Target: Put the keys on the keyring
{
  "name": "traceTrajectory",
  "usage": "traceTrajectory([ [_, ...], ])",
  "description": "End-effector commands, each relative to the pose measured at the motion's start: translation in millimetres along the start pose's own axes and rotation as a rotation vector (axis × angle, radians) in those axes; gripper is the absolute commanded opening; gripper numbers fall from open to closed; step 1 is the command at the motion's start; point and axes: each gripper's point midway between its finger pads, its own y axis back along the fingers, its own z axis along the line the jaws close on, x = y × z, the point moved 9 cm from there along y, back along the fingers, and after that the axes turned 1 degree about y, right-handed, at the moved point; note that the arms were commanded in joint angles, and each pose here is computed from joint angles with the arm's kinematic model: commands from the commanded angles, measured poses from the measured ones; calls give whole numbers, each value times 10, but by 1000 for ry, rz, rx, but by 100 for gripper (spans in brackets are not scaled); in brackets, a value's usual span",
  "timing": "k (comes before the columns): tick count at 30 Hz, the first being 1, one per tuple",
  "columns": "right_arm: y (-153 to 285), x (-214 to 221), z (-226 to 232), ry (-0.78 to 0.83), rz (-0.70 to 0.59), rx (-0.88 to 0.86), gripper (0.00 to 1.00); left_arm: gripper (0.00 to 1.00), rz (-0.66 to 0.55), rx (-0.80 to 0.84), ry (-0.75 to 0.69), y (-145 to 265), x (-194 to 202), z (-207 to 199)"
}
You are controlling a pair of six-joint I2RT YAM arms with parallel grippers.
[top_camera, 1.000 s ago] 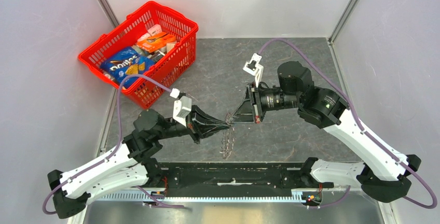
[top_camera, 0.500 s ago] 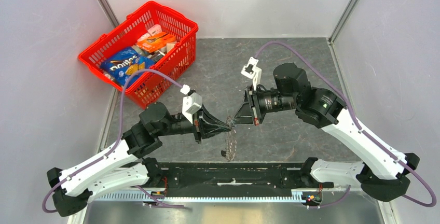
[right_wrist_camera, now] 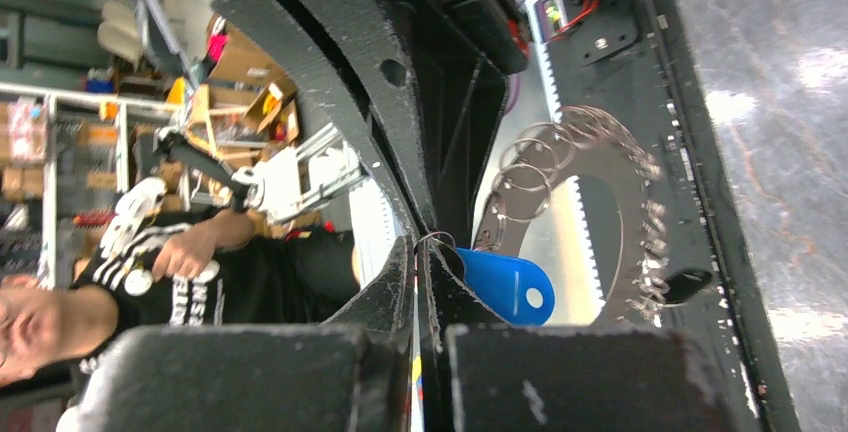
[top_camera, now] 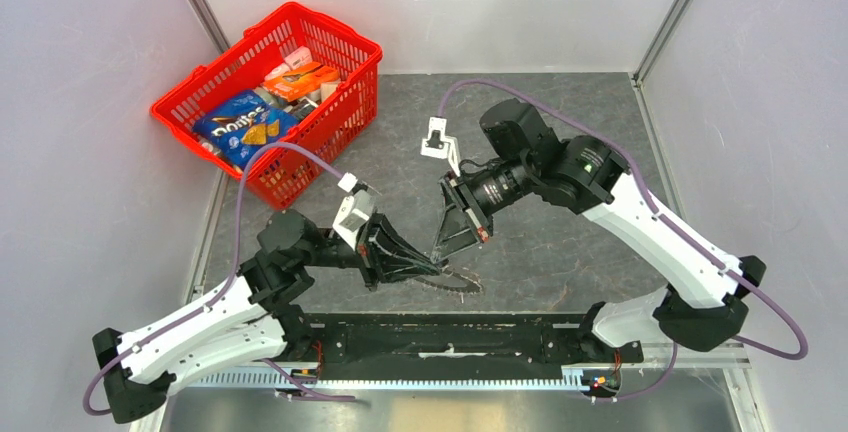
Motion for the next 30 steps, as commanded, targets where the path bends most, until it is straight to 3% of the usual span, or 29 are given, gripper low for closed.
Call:
traceTrajectory([
  [1,-143,-270,-32,143,-16,-32,0,2,-173,251,-102,17,-349,-359],
  [7,-243,-309,177,194,24,-28,0,2,-205,184,-137,68,-348,-337],
  [16,-126,-187,283,196,-52,134,0,2,-187,12,-165,65,-427,-213],
  [30,149,-70,370,247,-186,244,0,2,-184,26,-179,70,-427,-227],
])
